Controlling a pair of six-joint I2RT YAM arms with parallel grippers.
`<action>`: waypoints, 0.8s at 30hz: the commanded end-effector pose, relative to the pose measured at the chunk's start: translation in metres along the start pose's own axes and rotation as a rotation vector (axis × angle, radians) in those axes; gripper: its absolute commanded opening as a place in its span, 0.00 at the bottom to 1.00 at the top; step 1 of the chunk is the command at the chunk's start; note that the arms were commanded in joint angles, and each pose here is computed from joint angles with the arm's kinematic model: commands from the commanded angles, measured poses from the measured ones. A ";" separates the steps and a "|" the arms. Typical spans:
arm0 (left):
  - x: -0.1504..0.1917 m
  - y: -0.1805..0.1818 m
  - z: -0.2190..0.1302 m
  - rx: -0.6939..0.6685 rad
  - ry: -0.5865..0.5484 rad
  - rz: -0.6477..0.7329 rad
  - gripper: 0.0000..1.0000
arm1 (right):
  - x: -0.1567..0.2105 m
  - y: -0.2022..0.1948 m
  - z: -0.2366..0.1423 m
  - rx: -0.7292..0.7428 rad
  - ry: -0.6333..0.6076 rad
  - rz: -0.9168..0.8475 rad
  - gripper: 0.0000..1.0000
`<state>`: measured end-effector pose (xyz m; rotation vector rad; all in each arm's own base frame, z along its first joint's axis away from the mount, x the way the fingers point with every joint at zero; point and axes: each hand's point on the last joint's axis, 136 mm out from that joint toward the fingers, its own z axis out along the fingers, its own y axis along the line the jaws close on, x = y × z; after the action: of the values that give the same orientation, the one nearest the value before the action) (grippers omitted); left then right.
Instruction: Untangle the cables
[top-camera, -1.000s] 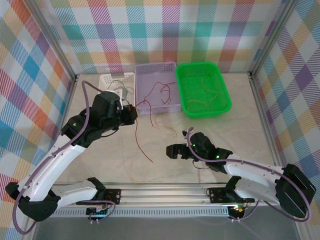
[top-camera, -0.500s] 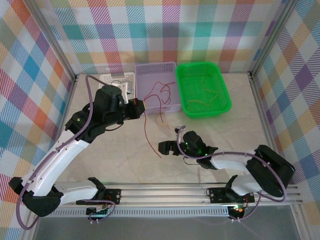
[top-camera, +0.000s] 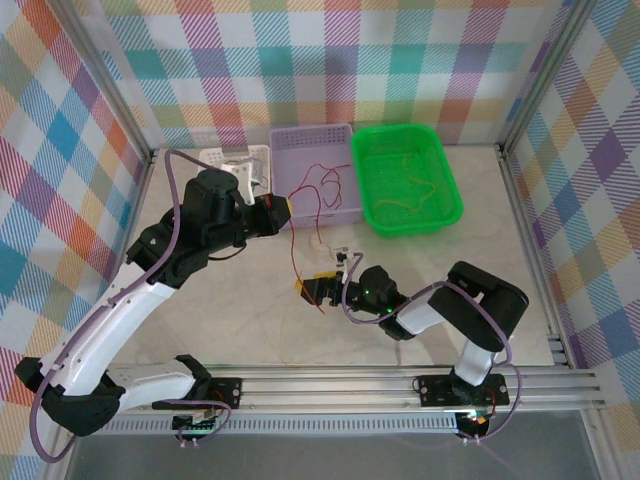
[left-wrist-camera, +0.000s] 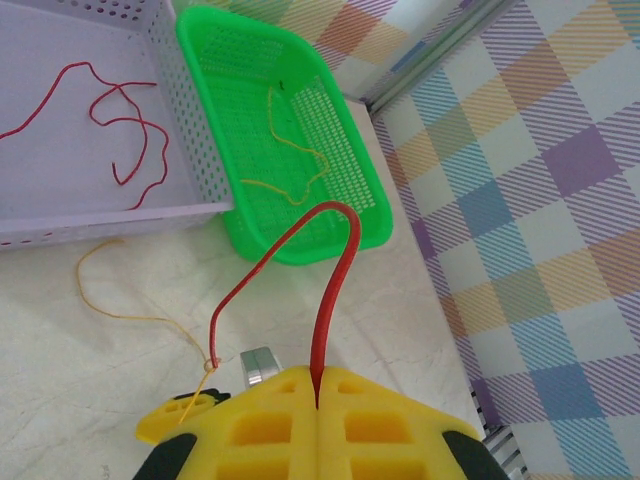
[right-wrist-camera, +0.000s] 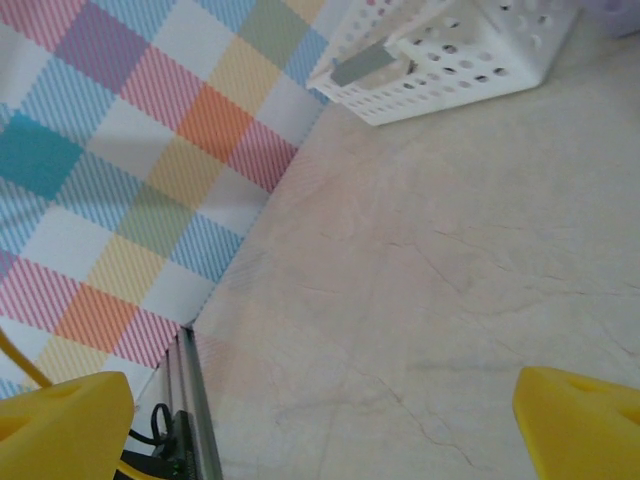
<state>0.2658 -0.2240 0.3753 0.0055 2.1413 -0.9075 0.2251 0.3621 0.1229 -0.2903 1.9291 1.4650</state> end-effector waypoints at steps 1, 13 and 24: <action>-0.016 -0.012 -0.015 0.042 -0.059 0.005 0.00 | -0.017 0.044 0.005 -0.160 -0.069 -0.062 0.95; -0.015 -0.004 -0.014 0.006 -0.065 0.019 0.00 | 0.007 0.024 -0.009 0.023 0.082 -0.081 0.96; -0.017 -0.008 -0.007 0.020 -0.064 0.008 0.00 | 0.010 0.029 -0.029 0.061 0.114 -0.156 0.97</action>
<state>0.2670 -0.2196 0.3776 -0.0101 2.1278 -0.8888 0.1964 0.3495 0.1461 -0.4407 1.9839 1.3534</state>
